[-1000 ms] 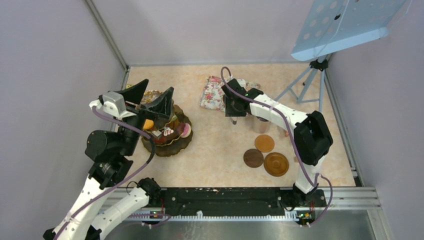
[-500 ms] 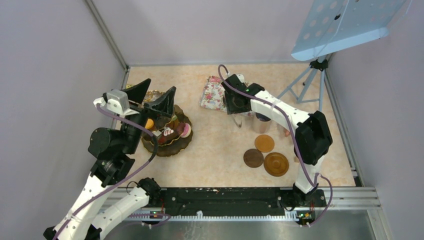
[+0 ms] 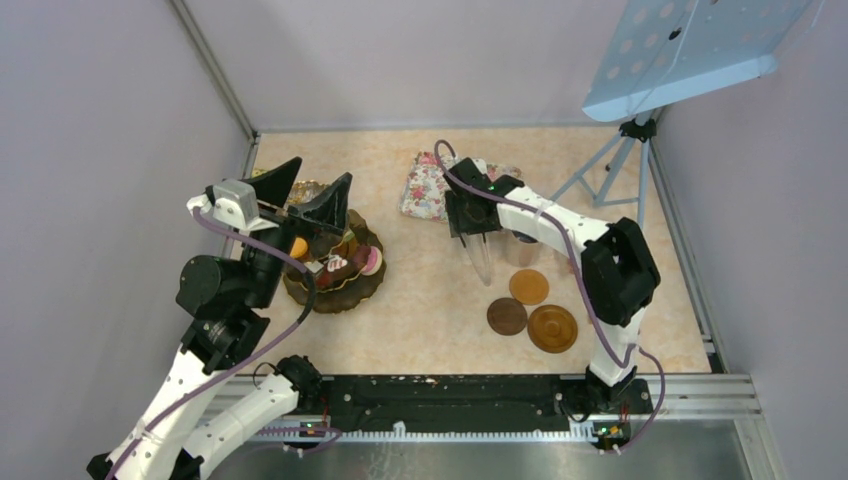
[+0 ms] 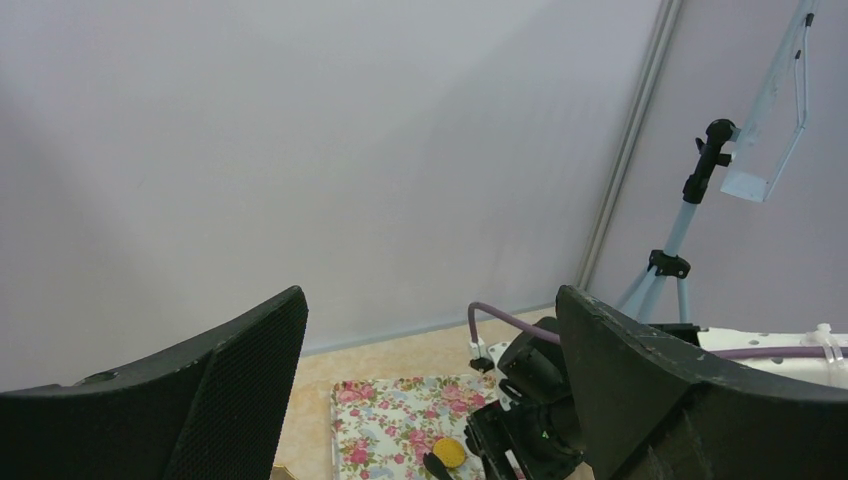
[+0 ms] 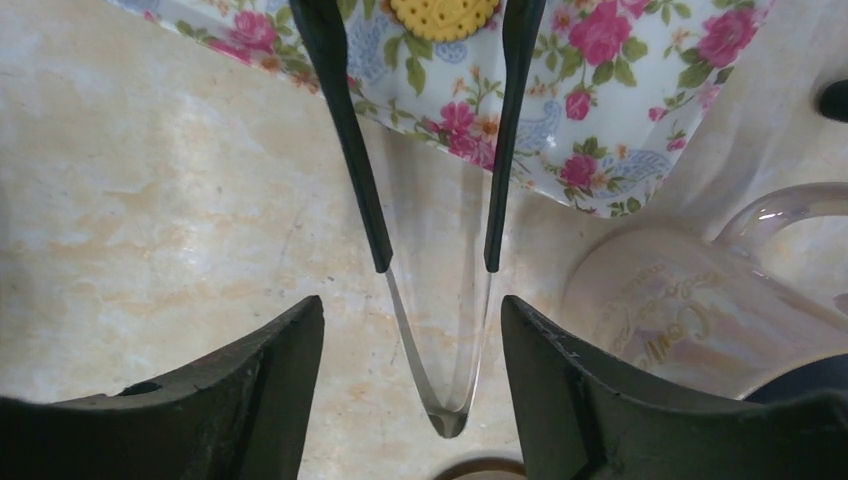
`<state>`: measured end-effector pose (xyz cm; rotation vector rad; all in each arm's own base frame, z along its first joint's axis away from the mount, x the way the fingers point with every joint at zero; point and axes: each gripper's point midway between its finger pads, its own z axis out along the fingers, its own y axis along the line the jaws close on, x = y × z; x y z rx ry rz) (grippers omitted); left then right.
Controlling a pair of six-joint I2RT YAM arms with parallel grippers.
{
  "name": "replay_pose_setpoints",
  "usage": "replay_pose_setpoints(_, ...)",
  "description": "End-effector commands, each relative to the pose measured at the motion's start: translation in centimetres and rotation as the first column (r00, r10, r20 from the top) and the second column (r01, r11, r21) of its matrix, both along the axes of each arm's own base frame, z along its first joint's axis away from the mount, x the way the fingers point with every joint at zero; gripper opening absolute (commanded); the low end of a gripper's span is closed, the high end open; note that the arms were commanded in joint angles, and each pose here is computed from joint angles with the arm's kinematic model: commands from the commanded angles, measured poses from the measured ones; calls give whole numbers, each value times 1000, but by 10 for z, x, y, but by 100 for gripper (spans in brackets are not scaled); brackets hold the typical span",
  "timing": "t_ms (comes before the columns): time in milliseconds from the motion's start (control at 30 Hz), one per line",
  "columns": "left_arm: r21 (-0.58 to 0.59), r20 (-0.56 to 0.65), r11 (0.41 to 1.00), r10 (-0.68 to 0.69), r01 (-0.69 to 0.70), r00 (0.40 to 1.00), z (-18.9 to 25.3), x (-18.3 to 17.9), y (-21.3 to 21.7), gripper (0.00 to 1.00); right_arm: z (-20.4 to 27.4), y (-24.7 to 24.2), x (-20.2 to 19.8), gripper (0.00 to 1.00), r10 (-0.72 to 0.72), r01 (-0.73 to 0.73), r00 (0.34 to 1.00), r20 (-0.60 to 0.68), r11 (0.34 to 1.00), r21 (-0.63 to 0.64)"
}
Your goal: Serve the afternoon tea
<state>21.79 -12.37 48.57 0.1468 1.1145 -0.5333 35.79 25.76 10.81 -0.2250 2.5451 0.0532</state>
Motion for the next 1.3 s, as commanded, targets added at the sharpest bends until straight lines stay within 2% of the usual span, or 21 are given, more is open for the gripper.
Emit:
replay_pose_setpoints(0,-9,20,1000,7,-7,1000,4,2,-1,99,-10,4,-7,66,21,-21,999,25,1000,20)
replay_pose_setpoints(300,-2,13,1000,4,-4,1000,2,5,-3,99,-42,-5,-27,66,65,-63,997,46,997,-34)
replay_pose_setpoints(567,-1,10,1000,0,0,1000,1,5,-4,99,-63,-11,-28,60,31,-27,984,177,999,-23)
replay_pose_setpoints(833,0,11,1000,5,-5,1000,1,5,-3,99,-73,-17,-22,59,-15,8,958,287,1000,24)
replay_pose_setpoints(1100,2,9,1000,6,-6,1000,1,6,-4,99,-65,-21,-22,41,-8,10,958,286,1000,-7)
replay_pose_setpoints(1267,3,11,1000,9,-9,1000,1,6,-3,99,-34,-16,-22,39,-4,6,970,244,1000,-8)
